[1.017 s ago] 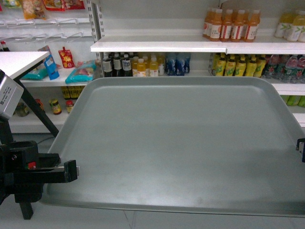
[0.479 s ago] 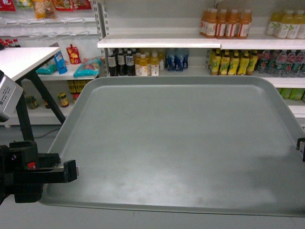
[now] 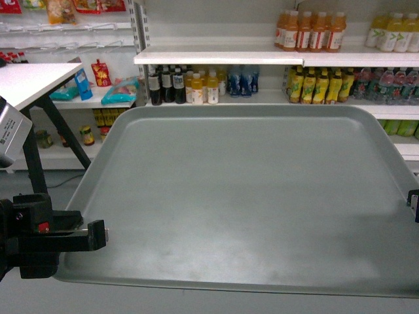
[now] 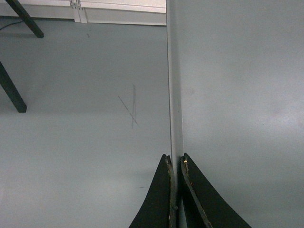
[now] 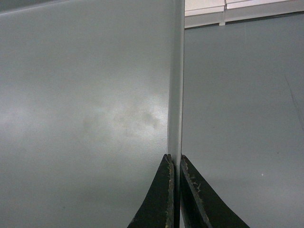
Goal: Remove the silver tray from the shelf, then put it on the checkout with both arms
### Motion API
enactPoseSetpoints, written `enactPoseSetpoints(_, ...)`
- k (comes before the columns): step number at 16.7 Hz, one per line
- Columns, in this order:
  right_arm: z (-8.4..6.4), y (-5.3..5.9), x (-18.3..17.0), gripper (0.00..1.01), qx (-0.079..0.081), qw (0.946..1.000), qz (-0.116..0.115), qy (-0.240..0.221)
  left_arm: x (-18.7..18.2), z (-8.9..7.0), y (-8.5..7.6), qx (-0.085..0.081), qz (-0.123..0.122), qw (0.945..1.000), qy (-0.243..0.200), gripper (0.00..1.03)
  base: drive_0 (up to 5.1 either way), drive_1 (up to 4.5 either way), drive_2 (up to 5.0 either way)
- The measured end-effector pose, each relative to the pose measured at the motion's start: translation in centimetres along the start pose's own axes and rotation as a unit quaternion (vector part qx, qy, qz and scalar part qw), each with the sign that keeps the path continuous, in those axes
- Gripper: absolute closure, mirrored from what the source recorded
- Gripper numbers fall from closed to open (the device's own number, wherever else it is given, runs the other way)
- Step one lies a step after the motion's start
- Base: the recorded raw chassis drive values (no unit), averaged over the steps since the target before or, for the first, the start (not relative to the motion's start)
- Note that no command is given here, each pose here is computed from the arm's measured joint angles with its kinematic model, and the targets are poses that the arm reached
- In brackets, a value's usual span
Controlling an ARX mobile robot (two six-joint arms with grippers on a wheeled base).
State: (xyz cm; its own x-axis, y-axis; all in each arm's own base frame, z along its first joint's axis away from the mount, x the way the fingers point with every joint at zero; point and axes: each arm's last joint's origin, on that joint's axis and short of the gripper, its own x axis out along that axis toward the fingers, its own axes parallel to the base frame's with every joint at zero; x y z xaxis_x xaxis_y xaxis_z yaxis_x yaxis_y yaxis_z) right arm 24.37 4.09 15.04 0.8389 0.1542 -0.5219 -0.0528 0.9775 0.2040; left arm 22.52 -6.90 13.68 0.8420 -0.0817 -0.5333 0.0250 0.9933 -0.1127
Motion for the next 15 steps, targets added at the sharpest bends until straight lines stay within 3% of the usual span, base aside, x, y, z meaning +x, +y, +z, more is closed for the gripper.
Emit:
enactPoseSetpoints(10, -0.02, -0.02, 0.01, 0.99, 0.0, 1.0, -0.001, 0.001, 0.0, 0.01, -0.01, 0.0, -0.001, 1.0, 0.0, 1.0, 0.0, 0.0, 0.0)
enactPoseSetpoints(15, -0.01, -0.02, 0.01, 0.99, 0.0, 1.0, 0.0, 0.0, 0.0, 0.01, -0.01, 0.0, -0.001, 1.0, 0.0, 1.0, -5.0, 2.43, 2.4)
